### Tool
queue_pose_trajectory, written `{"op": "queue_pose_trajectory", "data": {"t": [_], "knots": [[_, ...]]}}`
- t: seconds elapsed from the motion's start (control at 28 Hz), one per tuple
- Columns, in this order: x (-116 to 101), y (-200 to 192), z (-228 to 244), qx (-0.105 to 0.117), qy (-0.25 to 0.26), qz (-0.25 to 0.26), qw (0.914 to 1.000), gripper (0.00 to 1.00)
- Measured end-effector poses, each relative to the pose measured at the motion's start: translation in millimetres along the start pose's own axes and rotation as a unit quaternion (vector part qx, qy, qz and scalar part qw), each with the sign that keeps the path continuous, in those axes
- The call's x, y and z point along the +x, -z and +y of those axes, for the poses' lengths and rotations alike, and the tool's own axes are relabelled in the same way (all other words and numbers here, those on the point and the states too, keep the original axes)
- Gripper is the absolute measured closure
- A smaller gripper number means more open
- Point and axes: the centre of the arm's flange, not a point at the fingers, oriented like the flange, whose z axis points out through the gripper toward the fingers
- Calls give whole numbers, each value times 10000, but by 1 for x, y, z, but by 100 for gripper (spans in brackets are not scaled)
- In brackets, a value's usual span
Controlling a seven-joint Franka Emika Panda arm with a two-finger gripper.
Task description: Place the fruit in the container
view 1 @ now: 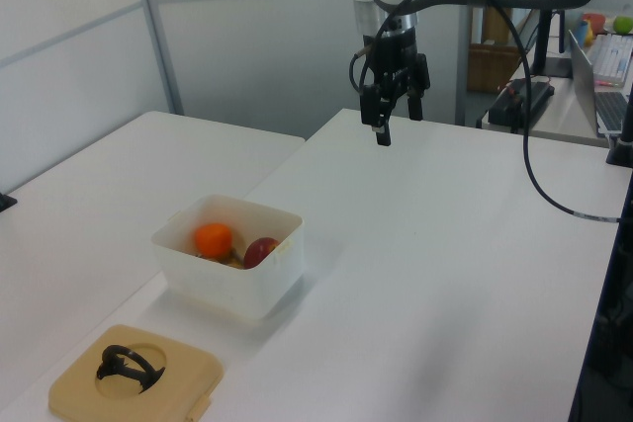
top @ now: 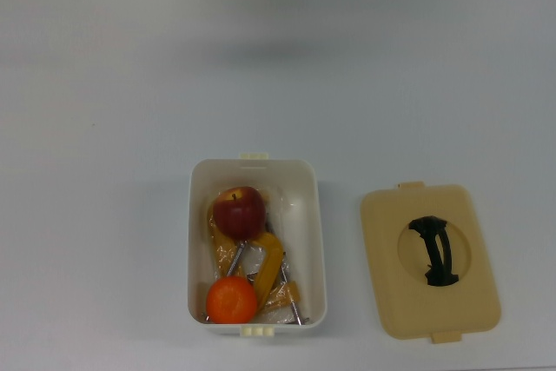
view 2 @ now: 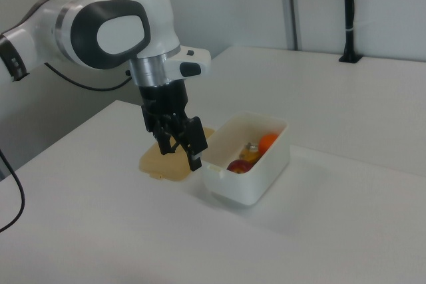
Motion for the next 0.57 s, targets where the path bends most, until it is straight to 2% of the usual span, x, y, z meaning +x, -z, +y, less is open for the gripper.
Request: {"op": "queue_pose_trajectory", "data": {"t": [0.57], "knots": [[0, 0, 2, 4, 41, -1, 10000, 0]]}}
